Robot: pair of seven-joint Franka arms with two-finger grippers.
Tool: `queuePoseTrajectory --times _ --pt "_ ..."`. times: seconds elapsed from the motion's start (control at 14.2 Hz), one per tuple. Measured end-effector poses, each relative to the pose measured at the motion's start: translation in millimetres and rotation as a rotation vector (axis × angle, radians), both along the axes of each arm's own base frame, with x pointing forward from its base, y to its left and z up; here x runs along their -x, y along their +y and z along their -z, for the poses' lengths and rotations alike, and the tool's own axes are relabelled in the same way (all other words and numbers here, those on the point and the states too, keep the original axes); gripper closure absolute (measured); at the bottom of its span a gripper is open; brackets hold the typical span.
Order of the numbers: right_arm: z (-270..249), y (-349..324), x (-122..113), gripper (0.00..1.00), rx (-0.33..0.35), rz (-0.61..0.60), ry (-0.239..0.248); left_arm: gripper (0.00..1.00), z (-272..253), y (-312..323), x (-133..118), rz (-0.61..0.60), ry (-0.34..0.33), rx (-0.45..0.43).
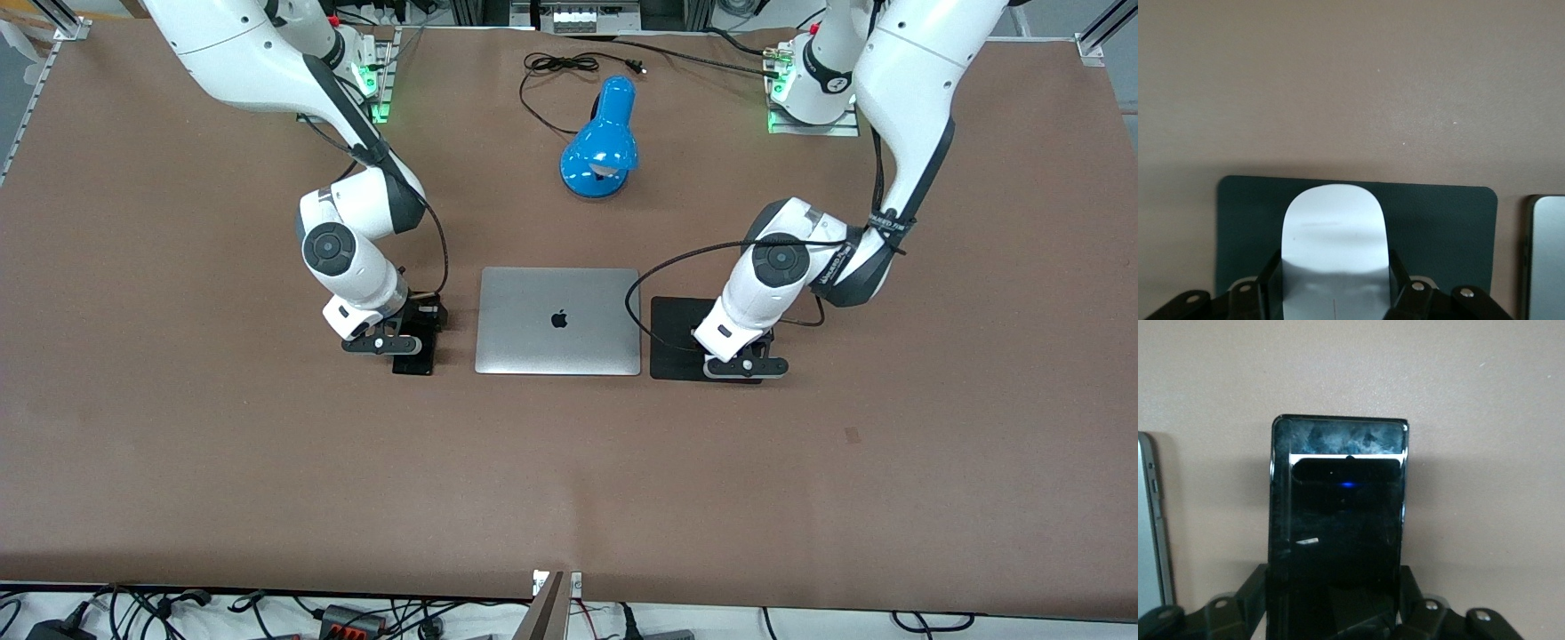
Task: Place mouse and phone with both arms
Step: 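Lower the phone beside the laptop while the left gripper lowers the mouse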
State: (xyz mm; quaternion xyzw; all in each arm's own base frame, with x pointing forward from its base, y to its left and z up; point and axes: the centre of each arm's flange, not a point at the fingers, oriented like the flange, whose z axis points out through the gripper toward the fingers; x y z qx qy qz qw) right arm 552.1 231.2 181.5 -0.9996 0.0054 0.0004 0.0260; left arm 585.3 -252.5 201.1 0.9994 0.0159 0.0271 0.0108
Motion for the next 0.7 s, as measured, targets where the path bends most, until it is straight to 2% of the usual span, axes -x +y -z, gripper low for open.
queuePoseTrajectory --times 0.14,0.35,0.42,0.56,0.7 --pt "-3 -1 -4 0.01 -0.002 0.003 -0.008 0.38 16 2 2 0.000 0.007 0.005" --pt "-25 -17 -26 0.00 0.004 0.036 -0.014 0.38 27 4 5 0.012 0.004 -0.004" --pt "-45 -28 -39 0.00 0.015 0.053 -0.001 0.34 27 5 5 0.004 0.002 -0.003" --pt "-102 -58 -68 0.00 0.033 0.056 0.013 0.16 25 7 3 -0.010 -0.002 -0.003" --pt "-162 -95 -88 0.00 0.038 0.051 -0.005 0.00 11 9 -3 -0.016 -0.004 -0.017"
